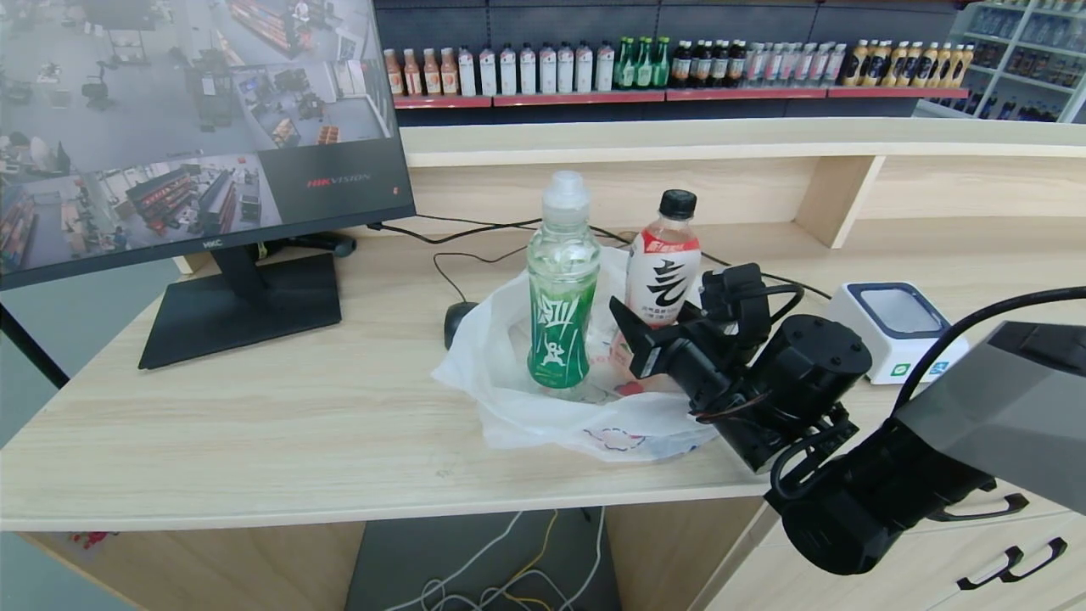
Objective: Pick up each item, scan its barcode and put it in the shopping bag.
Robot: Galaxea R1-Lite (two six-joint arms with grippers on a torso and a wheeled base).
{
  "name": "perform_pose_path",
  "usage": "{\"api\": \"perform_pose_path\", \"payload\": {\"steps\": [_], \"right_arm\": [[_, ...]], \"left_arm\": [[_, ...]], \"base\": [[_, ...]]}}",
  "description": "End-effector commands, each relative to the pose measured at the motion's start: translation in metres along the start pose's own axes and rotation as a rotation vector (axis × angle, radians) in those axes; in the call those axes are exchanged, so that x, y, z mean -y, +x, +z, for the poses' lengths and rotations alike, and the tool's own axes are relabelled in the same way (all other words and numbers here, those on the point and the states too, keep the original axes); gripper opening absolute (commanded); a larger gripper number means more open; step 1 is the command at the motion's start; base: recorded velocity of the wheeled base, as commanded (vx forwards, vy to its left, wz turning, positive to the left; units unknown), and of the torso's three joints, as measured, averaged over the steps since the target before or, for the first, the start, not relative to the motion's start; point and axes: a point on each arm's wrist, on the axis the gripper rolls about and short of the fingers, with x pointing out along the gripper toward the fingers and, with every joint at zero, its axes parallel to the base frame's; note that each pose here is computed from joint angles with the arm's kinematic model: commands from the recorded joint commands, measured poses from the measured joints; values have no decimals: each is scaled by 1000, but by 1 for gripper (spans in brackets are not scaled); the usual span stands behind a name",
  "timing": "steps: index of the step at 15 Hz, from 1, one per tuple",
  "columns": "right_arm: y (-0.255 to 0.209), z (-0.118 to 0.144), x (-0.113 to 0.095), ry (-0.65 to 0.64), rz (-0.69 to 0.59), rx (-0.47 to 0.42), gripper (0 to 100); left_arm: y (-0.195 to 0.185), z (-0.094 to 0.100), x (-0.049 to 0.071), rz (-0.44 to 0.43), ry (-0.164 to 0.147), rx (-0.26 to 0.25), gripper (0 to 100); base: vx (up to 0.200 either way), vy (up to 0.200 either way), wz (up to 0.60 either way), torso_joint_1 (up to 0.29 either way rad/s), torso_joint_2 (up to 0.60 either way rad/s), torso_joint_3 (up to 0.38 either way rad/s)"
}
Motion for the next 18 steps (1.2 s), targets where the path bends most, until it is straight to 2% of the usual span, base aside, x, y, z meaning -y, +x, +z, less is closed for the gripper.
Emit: {"api": "perform_pose_path", "payload": {"steps": [1,6,7,10,14,16,18], "right_arm": [[-1,-1,0,-1,1,-6,0],[0,-2,-1,-1,1,-6,0],[1,-2,-1,-6,1,-4,100],[-1,1,0,-3,0,0,100],[-11,22,1,2,-1,34,100],[-36,51,4,2,1,64,100],[-69,89,10,-6,-3,133,100]], "left_arm": [[0,0,0,-1,0,0,100],[0,0,0,-1,0,0,100],[0,0,0,-1,0,0,100],[0,0,0,-1,0,0,100],[0,0,0,-1,0,0,100],[0,0,0,-1,0,0,100],[0,0,0,1,0,0,100]], "base": [[0,0,0,0,0,0],[0,0,0,0,0,0],[0,0,0,0,0,0],[0,0,0,0,0,0],[0,0,0,0,0,0],[0,0,0,0,0,0],[0,0,0,0,0,0]]}}
